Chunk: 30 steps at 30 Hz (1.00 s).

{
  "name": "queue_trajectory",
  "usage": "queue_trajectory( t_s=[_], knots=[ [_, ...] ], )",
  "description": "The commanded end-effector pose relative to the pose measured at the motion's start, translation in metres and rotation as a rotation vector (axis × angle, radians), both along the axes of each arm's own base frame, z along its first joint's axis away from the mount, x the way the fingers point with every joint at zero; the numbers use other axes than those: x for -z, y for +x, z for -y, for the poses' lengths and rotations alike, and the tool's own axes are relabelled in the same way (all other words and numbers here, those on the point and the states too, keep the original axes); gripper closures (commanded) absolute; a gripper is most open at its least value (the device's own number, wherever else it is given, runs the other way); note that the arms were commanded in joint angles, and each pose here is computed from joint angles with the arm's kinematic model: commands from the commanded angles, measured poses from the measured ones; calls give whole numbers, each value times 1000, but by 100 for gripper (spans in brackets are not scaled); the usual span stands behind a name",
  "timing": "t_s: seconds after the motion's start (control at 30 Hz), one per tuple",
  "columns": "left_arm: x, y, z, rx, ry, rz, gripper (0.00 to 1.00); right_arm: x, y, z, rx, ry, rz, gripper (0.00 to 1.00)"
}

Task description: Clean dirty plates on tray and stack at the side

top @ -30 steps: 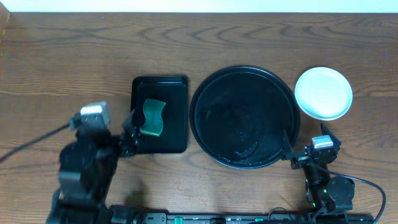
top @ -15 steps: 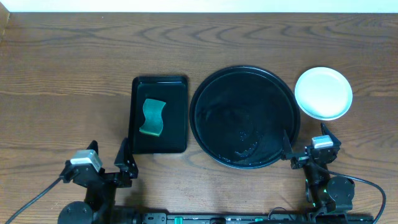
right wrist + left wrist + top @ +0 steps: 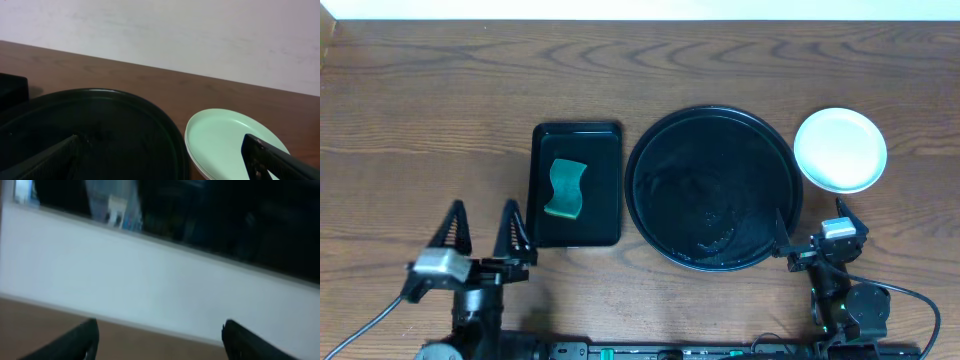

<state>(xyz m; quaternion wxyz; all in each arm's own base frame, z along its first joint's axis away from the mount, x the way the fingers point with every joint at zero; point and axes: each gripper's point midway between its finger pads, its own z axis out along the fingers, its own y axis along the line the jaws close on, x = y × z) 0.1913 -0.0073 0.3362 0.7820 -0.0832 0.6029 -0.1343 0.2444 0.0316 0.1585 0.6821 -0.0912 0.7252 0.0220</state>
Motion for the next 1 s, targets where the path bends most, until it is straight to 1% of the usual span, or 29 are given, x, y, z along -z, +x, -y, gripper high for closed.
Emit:
queue_trajectory(
  t_s=[0.0, 0.13, 0.27, 0.37, 0.67, 0.87, 0.97],
  knots=[
    [-14, -1, -1, 15, -69, 110, 21, 0, 0, 0, 1, -14, 2, 1],
    [-25, -3, -1, 28, -97, 242, 21, 0, 0, 0, 1, -14, 2, 1],
    [-9, 5, -1, 30, -102, 261, 21, 0, 0, 0, 1, -14, 2, 1],
    [17, 17, 0, 34, -117, 213, 21, 0, 0, 0, 1, -14, 2, 1],
    [79, 41, 2, 27, -109, 79, 21, 0, 0, 0, 2, -14, 2, 1],
    [111, 50, -1, 7, -99, -56, 21, 0, 0, 0, 1, -14, 2, 1],
    [133, 54, -4, -13, -95, -147, 21, 0, 0, 0, 1, -14, 2, 1]
  ],
)
